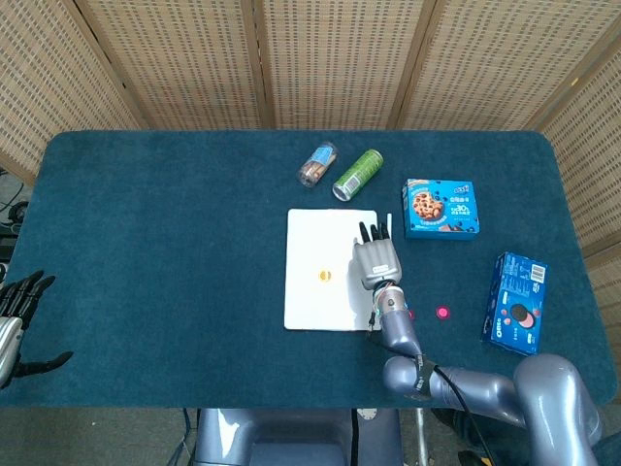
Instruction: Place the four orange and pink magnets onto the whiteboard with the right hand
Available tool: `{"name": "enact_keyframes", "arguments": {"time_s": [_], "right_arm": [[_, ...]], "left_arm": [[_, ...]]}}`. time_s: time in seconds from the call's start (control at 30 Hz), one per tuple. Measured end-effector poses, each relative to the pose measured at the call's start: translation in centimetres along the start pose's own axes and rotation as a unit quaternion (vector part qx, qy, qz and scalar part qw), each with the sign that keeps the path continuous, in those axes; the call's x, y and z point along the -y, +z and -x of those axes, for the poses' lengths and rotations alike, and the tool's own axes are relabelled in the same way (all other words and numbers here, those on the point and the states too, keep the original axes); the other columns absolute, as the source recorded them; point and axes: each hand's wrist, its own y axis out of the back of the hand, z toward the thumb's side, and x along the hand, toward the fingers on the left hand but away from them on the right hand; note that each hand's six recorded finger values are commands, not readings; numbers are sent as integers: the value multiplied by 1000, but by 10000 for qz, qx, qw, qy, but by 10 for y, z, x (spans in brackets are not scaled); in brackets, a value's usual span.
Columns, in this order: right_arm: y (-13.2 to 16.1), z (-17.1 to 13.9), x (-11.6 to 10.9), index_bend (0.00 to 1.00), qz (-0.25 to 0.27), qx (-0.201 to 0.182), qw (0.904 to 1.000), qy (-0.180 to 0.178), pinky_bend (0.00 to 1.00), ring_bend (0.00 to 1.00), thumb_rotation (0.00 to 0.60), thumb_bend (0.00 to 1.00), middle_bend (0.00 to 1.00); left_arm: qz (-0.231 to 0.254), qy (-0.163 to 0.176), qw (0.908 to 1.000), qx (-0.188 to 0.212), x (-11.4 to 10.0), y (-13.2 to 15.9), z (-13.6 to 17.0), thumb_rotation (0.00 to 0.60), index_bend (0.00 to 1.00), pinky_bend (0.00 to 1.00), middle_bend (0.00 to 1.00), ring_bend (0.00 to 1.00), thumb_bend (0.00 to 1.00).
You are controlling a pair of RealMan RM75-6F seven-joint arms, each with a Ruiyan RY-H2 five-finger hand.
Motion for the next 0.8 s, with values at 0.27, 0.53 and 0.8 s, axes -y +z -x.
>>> {"name": "enact_keyframes", "arguments": {"time_s": [0.27, 0.53, 0.8], "right_arm": [[-5, -16, -15, 280, 142, -233, 9994, -221, 0, 0, 600, 337, 0], [-46, -47, -11, 358, 313, -274, 9984, -375, 0, 0, 600, 360, 0], [-97, -81, 29, 398, 508, -87, 9984, -220, 0, 0, 600, 361, 0]], "left_arm": [[-18, -14, 10000, 26, 1, 2, 1, 600, 0, 0, 0, 0, 0], [-27, -24, 10000, 66, 2, 3, 2, 600, 0, 0, 0, 0, 0], [-58, -36, 9999, 108, 3, 6, 3, 600, 0, 0, 0, 0, 0]]}}
